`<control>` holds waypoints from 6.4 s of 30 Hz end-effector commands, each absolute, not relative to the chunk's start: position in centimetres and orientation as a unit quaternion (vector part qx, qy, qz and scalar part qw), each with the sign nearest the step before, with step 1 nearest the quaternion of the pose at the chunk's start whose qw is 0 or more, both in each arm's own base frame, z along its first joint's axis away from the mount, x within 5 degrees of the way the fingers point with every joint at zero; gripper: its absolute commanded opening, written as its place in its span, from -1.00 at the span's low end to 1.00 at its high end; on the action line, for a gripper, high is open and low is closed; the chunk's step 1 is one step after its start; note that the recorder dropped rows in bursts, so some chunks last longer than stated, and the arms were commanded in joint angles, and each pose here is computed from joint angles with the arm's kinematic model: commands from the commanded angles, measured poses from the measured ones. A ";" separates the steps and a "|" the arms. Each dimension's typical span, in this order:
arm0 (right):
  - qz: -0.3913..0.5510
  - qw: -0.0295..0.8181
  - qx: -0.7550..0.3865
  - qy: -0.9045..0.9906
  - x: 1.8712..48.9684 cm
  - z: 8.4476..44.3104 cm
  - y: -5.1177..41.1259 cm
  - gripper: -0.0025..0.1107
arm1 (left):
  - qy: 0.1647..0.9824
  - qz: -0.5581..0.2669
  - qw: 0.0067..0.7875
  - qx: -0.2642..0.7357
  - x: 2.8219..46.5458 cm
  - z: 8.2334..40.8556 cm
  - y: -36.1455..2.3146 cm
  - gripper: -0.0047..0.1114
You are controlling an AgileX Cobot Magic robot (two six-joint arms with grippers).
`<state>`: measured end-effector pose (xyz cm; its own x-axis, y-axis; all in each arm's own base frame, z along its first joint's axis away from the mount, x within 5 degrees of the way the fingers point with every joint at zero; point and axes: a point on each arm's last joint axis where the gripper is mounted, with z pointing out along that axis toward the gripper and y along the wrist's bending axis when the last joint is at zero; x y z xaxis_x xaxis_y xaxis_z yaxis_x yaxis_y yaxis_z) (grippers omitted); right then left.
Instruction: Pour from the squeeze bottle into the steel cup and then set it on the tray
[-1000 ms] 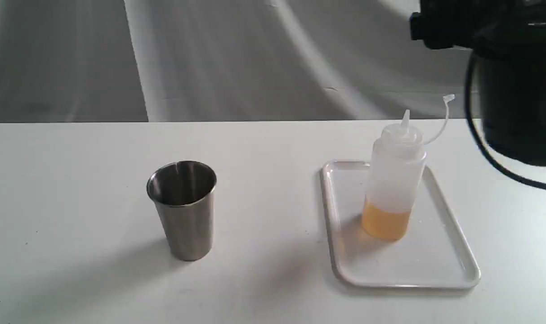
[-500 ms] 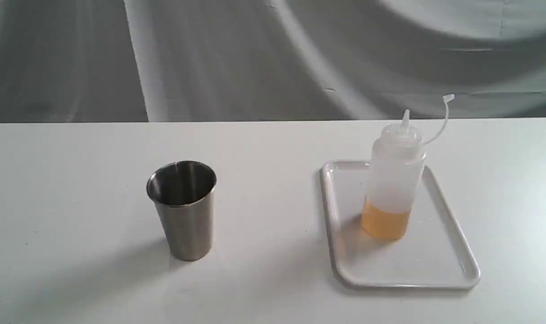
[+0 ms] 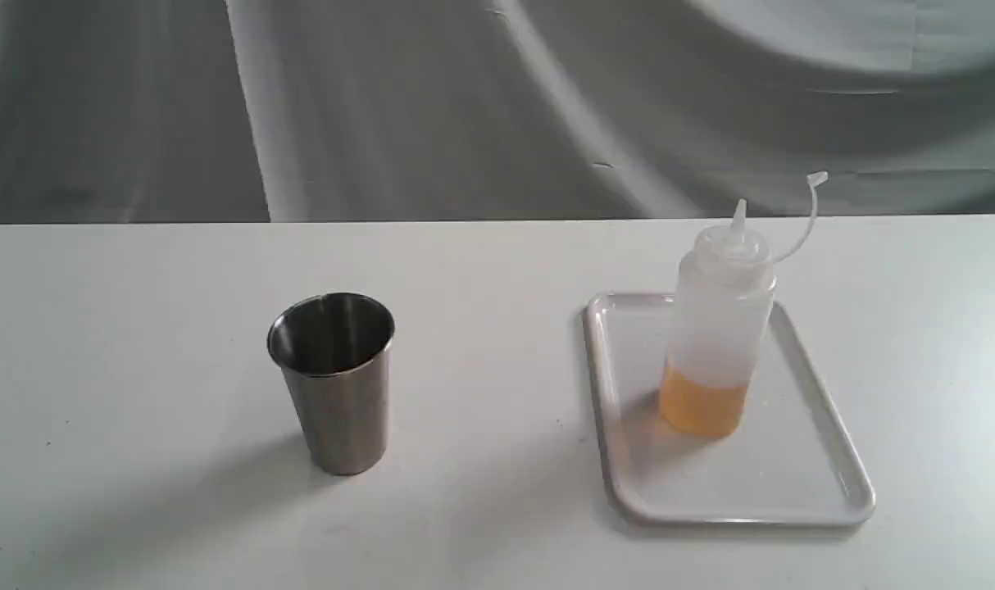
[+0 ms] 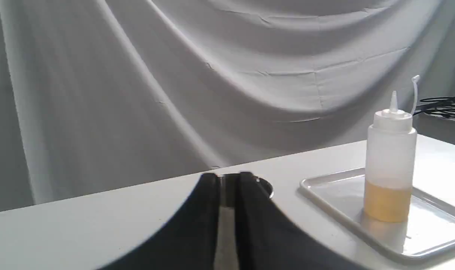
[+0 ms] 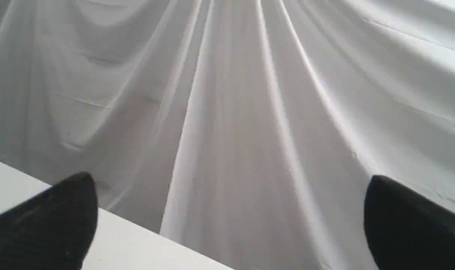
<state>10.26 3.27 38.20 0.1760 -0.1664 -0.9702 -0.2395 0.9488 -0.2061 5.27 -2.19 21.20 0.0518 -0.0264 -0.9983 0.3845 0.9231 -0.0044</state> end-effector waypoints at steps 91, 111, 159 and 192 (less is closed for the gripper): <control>-0.099 0.688 0.038 0.718 5.4 20.7 -1.1 -0.96 | 0.673 -0.142 0.714 0.134 5.3 21.1 -2.2 -0.78; -0.121 0.605 0.069 0.784 5.1 18.3 -1.6 -0.96 | 0.673 -0.142 0.714 0.134 5.3 21.1 -2.2 -0.78; -0.136 0.604 0.094 0.780 5.0 18.4 -2.1 -0.96 | 0.673 -0.142 0.714 0.134 5.3 21.1 -2.2 -0.78; -0.136 0.604 0.094 0.780 5.0 18.4 -2.1 -0.96 | 0.673 -0.142 0.714 0.134 5.3 21.1 -2.2 -0.78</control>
